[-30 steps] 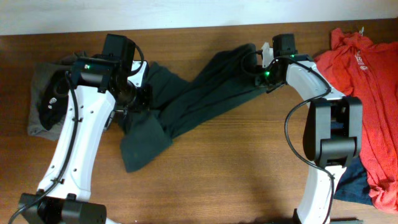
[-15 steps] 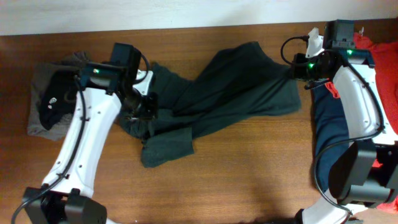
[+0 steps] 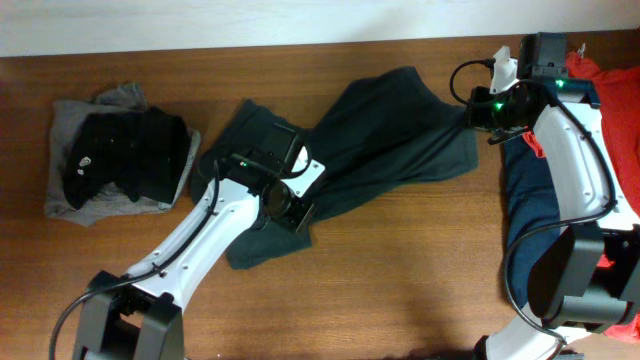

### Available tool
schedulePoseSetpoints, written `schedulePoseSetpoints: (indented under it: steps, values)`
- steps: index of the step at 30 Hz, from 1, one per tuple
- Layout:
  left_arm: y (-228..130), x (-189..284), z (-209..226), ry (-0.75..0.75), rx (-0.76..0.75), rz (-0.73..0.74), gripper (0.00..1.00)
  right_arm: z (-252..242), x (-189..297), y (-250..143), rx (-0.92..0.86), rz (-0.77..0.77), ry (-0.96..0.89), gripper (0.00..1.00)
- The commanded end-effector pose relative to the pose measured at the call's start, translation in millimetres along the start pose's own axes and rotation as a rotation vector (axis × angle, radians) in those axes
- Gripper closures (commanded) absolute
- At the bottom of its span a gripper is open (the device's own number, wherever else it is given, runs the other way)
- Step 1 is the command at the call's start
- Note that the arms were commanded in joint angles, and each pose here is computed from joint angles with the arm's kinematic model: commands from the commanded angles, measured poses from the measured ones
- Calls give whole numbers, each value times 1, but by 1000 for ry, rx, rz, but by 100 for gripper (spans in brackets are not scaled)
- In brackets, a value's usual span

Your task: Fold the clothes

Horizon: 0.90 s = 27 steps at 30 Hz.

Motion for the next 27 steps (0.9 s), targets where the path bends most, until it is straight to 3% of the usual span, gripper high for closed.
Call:
schedulePoseSetpoints:
  steps: [1, 2, 3, 4, 5, 6, 9, 13, 16, 17, 18, 19, 21, 22, 27]
  values:
    - [-14, -7, 1, 22, -85, 44, 47, 2, -1, 1, 0, -3, -5, 96]
    - [-20, -12, 4, 48, -82, 63, 51, 2, -1, 1, 0, -3, -5, 96]
    - [-25, -17, 7, 73, -81, 76, 68, 2, -1, 1, 0, -3, -5, 96]
    - [-26, -17, 8, 75, -81, 78, 77, 2, -1, 1, 0, -3, -5, 96]
    - [-25, -17, 8, 77, -77, 73, 92, 2, -1, 1, 0, -3, -5, 96]
    - [-21, -14, 9, 81, -44, 59, 99, 2, -1, 1, 0, -3, -5, 96]
    - [-5, 1, 10, 93, 19, 10, 100, 2, -1, 1, 0, -2, -5, 96]
    - [26, 72, 15, 163, 67, -112, 99, -2, 0, 0, -4, 1, -26, 96]
    - [29, 117, 26, 235, 95, -180, 100, -5, 0, -1, -7, 5, -53, 95]
    - [27, 128, 26, 229, 102, -207, 100, -5, 0, -2, -8, 10, -55, 75]
    - [26, 129, 25, 216, 99, -209, 98, -6, 0, -3, -9, 12, -55, 48]
    - [26, 127, 22, 197, 90, -205, 96, -6, -1, -3, -9, 14, -56, 30]
    - [25, 115, 12, 113, 39, -185, 84, -7, -5, -4, -12, 23, -57, 21]
    - [21, 91, 6, 70, -17, -128, 71, -10, -12, -7, -19, 50, -62, 19]
    - [17, 19, 10, 26, -85, 5, 57, -18, -36, -22, -98, 148, -75, 18]
Point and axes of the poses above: each gripper's point midway between its finger pads, its own x axis back along the fingers, its own z axis along the line the jaws close on, y = z × x, the point moved 5 cm from there along x, back along the fingers, and after that the axes turned 5 degrees about -x, right-handed, at the moved point
